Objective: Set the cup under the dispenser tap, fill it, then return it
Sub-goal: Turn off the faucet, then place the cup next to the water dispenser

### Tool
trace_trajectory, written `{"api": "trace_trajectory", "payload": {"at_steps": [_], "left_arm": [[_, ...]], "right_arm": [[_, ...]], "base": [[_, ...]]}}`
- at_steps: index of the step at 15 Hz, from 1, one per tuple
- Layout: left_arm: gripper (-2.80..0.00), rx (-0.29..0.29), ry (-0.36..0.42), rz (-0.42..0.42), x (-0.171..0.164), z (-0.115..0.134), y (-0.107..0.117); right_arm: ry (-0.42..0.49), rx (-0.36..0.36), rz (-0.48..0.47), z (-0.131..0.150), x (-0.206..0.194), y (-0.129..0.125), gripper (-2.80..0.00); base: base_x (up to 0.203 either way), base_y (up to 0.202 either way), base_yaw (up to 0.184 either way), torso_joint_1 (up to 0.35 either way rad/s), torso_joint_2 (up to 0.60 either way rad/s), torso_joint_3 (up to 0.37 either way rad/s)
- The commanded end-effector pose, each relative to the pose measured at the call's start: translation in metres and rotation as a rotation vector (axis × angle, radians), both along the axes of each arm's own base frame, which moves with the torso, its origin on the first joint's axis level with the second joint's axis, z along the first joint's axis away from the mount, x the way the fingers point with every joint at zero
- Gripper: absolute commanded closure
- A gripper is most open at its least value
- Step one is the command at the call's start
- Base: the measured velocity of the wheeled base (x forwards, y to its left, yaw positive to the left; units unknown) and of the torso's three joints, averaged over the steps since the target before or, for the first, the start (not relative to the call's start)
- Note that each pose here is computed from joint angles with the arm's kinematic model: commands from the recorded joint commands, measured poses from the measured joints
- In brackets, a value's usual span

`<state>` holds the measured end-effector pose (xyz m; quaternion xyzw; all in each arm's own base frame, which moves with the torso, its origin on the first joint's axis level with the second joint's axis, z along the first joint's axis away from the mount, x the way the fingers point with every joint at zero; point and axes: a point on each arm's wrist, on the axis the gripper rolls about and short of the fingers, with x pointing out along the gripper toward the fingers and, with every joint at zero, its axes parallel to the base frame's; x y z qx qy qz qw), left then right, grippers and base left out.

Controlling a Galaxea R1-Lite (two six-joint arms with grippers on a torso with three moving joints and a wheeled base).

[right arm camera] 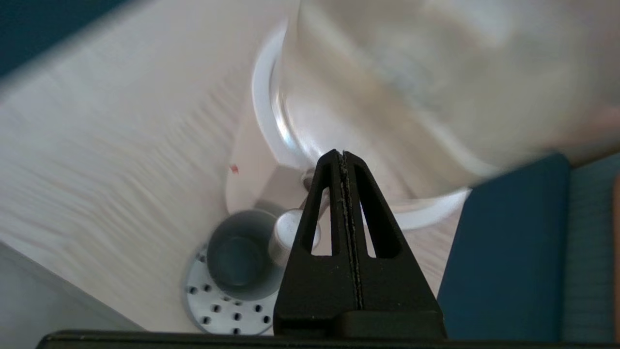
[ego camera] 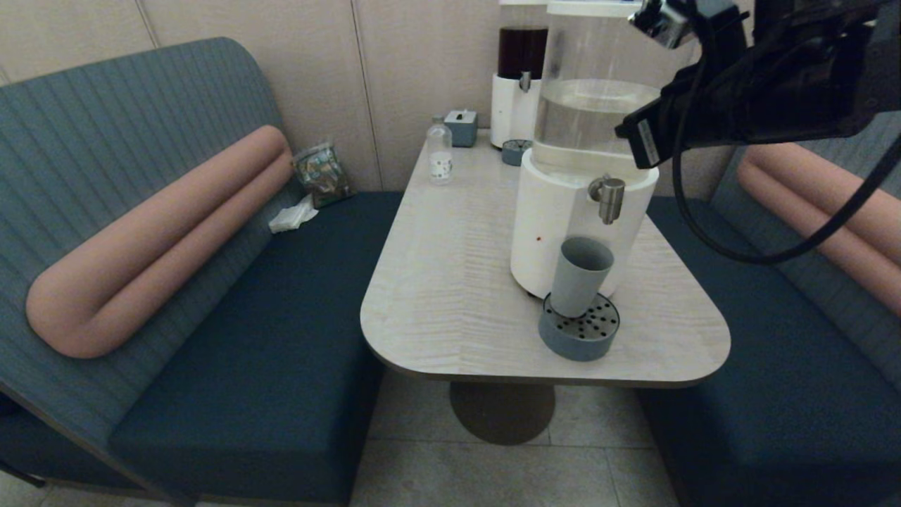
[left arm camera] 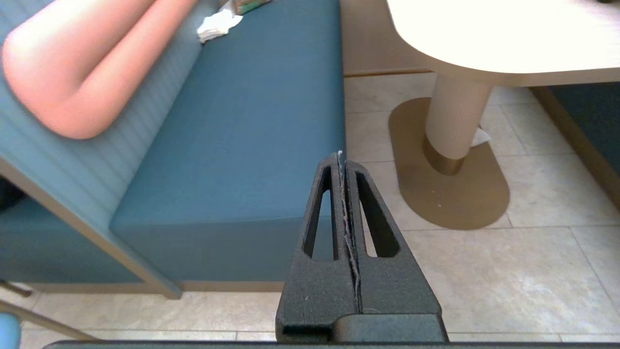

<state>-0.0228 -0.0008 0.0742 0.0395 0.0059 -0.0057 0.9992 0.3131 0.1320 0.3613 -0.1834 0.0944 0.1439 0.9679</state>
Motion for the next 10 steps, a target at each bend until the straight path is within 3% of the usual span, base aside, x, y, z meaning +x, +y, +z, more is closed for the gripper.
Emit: {"api": "trace_trajectory", "payload": {"at_steps": [1,4,7,10], "left_arm": [[0.00,0.001,0.000,0.000,0.000,0.000,0.000],[0.00,0.001,0.000,0.000,0.000,0.000,0.000],[0.00,0.001,0.000,0.000,0.000,0.000,0.000],[0.00,0.001,0.000,0.000,0.000,0.000,0.000]], "right_arm": [[-0.087,0.055,-0.009,0.032,-0.036,-0.017,0.00],[-0.129,0.093,-0.091,0.055,-0.073,-0.055,0.00],[-0.111,0.123,-0.151,0.062,-0.131,-0.089,0.00],[-0.037,0.155,-0.224,0.029,-0.199,-0.119,0.00]], "base": [[0.000,0.000,0.000,0.000,0.00,0.000],[0.000,0.000,0.000,0.000,0.00,0.000],[0.000,0.000,0.000,0.000,0.00,0.000],[0.000,0.000,0.000,0.000,0.00,0.000]]}}
